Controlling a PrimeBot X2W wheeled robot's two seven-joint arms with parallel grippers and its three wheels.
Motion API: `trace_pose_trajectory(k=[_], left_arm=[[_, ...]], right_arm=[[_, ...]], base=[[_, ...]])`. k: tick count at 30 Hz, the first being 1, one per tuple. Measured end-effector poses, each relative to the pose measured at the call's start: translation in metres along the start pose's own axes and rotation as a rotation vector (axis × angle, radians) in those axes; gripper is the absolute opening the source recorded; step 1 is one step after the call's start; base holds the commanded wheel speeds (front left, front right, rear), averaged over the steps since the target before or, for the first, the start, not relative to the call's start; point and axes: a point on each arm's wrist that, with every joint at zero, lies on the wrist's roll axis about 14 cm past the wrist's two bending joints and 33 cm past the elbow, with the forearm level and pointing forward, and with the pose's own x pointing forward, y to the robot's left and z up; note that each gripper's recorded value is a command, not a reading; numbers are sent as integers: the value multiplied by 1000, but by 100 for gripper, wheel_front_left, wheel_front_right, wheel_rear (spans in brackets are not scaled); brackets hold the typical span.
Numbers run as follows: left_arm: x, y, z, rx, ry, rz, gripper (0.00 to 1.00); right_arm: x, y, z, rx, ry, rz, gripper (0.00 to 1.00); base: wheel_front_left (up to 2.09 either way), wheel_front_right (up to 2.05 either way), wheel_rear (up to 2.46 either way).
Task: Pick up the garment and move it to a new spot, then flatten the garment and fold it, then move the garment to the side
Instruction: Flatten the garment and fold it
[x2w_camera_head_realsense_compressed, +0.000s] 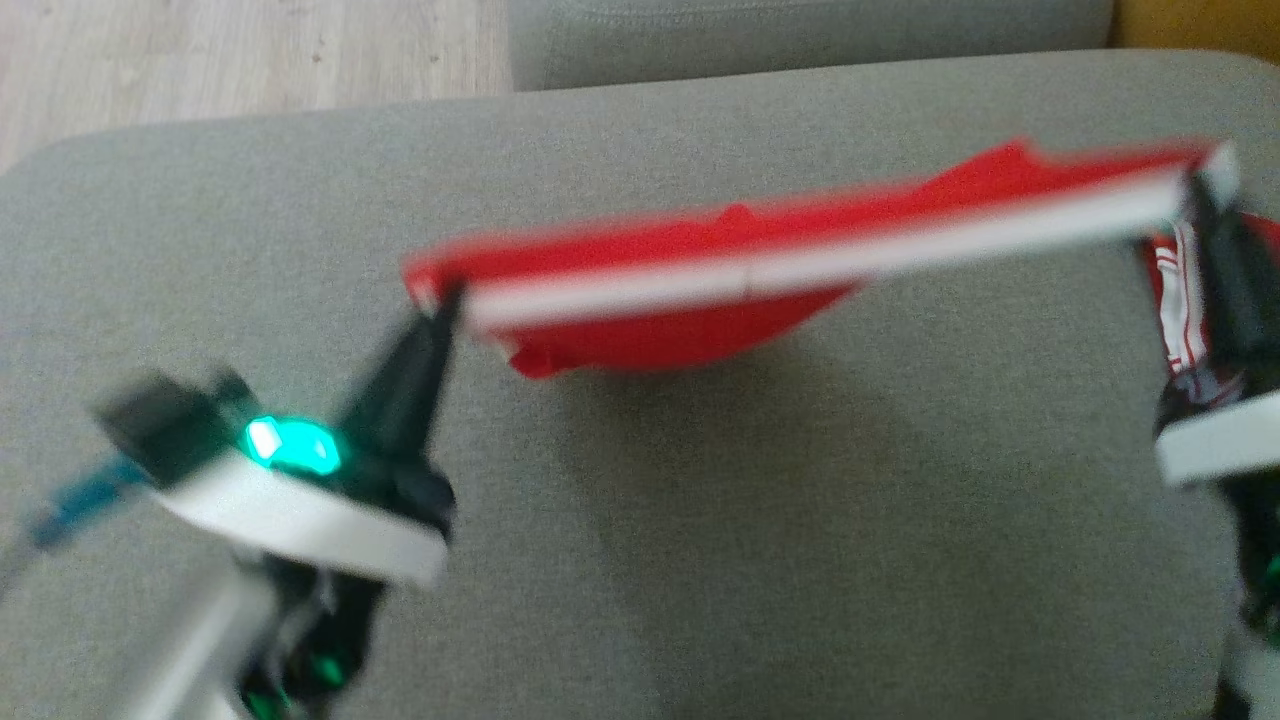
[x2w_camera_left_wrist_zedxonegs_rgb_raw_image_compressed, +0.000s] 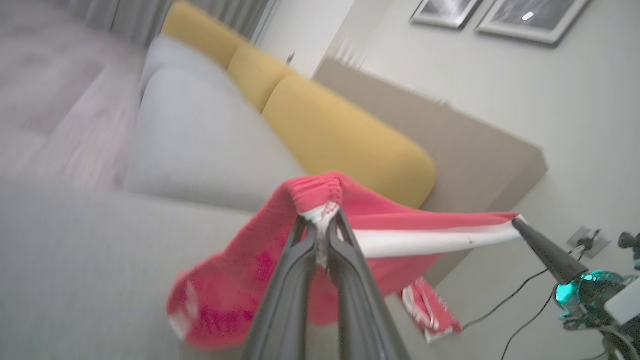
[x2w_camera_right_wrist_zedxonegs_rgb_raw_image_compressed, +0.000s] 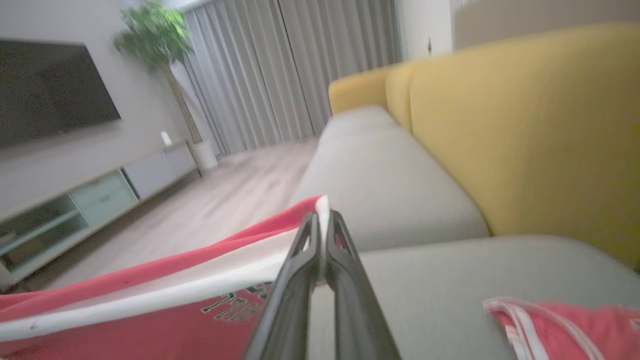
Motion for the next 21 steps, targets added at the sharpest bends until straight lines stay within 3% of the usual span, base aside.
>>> trace_pose_trajectory(k=[4, 8, 11, 15, 18, 21], left_arm=[[20, -46, 85, 119, -186, -153, 0], [34, -81, 116, 213, -203, -254, 0], [45, -87, 118, 228, -172, -268, 0], [61, -70, 110, 192, -144, -220, 0], [75, -47, 96, 138, -124, -156, 0], [90, -15, 70, 94, -28, -75, 0]], right_arm=[[7, 24, 84, -40, -281, 73, 0], [9, 45, 124, -86, -375, 140, 0], [16, 52, 130, -93, -370, 165, 0], [34, 45, 115, -86, -292, 152, 0], [50, 40, 106, -65, -273, 145, 0], [74, 37, 70, -28, -123, 152, 0]], base=[[0, 0, 0], [0, 0, 0], [0, 0, 0], [0, 0, 0], [0, 0, 0], [0, 0, 0]])
